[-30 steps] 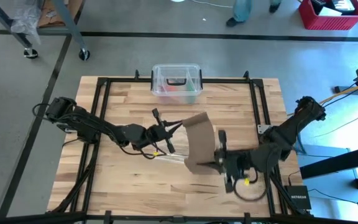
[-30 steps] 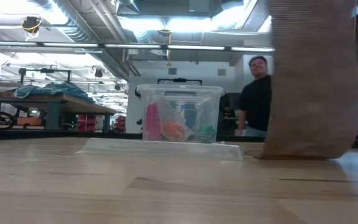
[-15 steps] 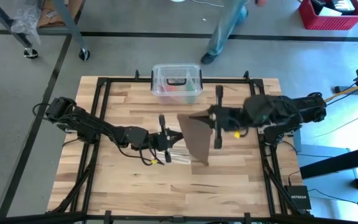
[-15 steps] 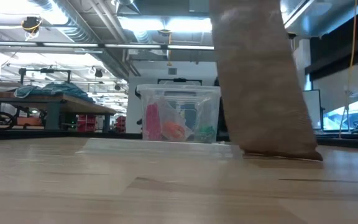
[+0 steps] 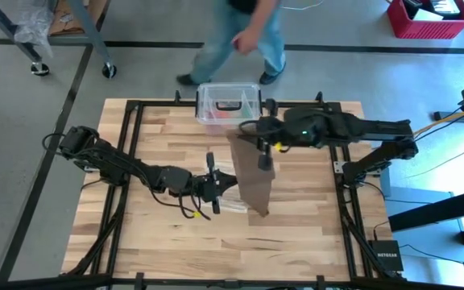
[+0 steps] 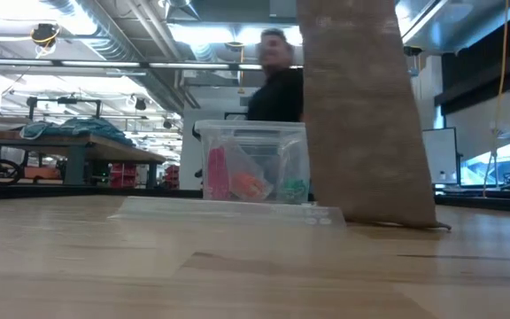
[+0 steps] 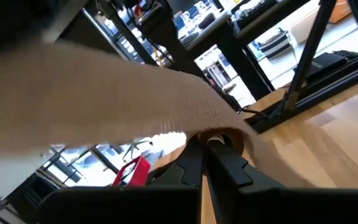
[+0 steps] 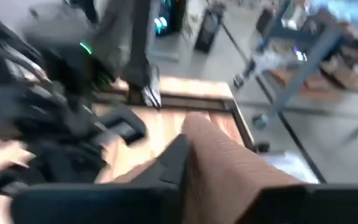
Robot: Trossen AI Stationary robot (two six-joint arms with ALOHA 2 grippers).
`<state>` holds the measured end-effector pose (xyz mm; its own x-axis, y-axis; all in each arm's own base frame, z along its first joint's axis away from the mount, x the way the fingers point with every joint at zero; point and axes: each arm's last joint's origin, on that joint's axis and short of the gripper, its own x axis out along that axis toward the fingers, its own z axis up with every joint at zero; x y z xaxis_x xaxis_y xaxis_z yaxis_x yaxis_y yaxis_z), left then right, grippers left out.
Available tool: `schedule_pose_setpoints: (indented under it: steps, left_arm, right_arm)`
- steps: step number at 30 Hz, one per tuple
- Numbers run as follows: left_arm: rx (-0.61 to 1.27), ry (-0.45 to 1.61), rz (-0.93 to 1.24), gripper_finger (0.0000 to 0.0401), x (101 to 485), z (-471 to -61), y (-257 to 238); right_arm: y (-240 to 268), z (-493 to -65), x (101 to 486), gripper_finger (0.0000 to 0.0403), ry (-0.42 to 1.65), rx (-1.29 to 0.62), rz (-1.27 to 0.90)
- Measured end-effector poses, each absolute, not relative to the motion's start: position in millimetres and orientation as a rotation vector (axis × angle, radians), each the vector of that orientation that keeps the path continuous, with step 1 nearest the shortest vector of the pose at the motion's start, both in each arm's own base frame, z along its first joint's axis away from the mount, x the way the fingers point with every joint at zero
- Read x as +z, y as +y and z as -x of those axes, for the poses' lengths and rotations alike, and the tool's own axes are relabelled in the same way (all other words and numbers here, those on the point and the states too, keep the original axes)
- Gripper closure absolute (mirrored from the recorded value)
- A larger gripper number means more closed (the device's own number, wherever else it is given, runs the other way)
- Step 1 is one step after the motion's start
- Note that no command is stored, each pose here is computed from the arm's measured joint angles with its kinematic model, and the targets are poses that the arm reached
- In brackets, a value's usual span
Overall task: Roll bandage
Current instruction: Roll the brown bandage
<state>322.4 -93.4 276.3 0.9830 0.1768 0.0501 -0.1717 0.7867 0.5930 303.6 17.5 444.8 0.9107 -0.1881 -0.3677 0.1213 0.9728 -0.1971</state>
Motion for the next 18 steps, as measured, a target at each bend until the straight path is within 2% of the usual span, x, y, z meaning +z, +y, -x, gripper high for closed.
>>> schedule_pose_setpoints:
  steps: [5, 9, 13, 18]
  left_arm:
    - [0.188, 0.009, -0.638, 0.0401, 276.3, -322.4, -93.4]
    - [0.186, 0.014, -0.628, 0.0401, 275.6, -322.5, -93.3]
    - [0.187, 0.013, -0.613, 0.0401, 275.6, -322.6, -92.9]
    - [0.188, 0.012, -0.609, 0.0401, 275.7, -322.6, -92.6]
  right_arm:
    - [10.1, -315.9, 413.5, 0.0234, 0.571, -0.187, 0.132]
    - [10.9, -314.6, 401.4, 0.0189, 0.677, -0.199, 0.092]
    - [18.9, -311.6, 400.3, 0.0164, 0.700, -0.140, 0.041]
    - [32.5, -304.1, 407.7, 0.0153, 0.700, -0.087, 0.041]
